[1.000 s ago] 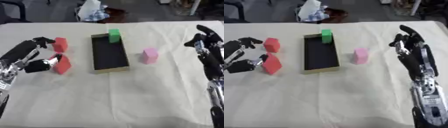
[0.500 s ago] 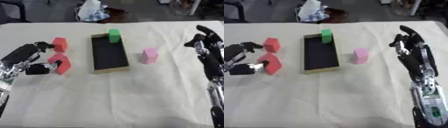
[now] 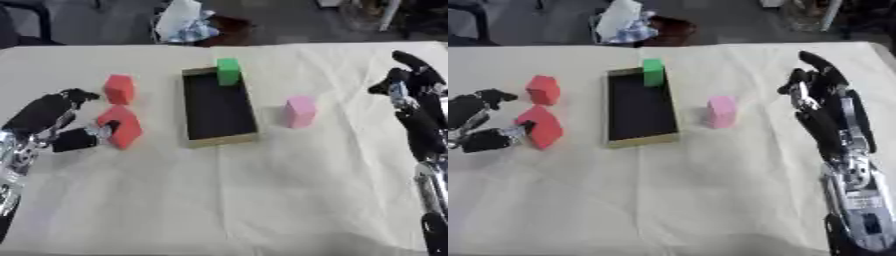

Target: Pick up objects on the table and place them in the box.

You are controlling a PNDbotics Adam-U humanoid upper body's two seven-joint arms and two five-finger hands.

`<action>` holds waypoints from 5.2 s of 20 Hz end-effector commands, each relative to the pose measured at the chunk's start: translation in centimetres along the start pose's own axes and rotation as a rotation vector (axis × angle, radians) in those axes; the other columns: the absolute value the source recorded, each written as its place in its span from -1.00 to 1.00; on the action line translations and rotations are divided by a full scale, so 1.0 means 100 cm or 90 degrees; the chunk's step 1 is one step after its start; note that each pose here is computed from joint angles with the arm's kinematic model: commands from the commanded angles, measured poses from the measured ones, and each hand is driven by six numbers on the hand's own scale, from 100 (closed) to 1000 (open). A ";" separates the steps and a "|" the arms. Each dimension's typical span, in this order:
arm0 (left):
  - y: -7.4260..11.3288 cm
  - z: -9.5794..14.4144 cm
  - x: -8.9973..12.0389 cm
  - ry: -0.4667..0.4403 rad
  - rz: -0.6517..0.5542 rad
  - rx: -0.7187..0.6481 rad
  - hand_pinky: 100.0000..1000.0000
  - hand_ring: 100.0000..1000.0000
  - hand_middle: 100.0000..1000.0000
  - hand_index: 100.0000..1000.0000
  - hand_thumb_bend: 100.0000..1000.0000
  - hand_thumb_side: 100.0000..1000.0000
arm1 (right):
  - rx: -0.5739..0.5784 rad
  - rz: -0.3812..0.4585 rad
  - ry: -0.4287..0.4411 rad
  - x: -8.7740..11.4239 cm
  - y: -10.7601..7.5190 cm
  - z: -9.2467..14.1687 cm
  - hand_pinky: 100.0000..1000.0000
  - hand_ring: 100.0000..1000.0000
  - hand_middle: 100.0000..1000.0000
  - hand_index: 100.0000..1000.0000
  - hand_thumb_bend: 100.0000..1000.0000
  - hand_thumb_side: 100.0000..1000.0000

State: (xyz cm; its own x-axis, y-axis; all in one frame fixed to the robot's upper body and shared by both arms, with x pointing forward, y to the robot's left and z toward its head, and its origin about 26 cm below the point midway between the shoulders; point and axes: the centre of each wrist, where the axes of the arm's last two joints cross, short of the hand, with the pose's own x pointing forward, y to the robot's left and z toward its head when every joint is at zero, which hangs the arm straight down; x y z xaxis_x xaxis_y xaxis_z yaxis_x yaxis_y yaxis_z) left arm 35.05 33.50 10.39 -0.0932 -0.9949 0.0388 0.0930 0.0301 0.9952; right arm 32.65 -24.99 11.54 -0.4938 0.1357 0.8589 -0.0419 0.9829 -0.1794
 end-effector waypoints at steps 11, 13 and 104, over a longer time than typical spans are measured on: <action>-0.013 -0.013 0.006 -0.005 0.024 -0.017 0.42 0.36 0.47 0.76 -0.47 0.92 | 0.007 0.004 -0.015 0.006 -0.003 -0.004 0.36 0.06 -0.18 0.69 -1.00 -0.18; -0.014 -0.014 0.007 -0.007 0.030 -0.017 0.42 0.34 0.46 0.76 -0.49 0.93 | 0.007 0.004 -0.015 0.005 -0.003 -0.004 0.36 0.06 -0.18 0.69 -1.00 -0.18; 0.075 -0.074 0.121 -0.312 -0.066 0.114 0.59 0.52 0.61 0.80 -0.48 0.53 | 0.022 -0.013 -0.014 0.004 0.001 -0.005 0.37 0.06 -0.18 0.70 -1.00 -0.16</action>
State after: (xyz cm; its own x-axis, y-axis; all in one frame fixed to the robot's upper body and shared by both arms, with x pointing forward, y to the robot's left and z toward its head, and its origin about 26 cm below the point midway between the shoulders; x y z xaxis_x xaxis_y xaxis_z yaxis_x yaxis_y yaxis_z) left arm 41.99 20.12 15.37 -0.5553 -0.8302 -0.0491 -0.0543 -0.0228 0.9983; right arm 32.88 -24.61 11.45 -0.4881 0.1132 0.8654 -0.0809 0.9814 -0.1740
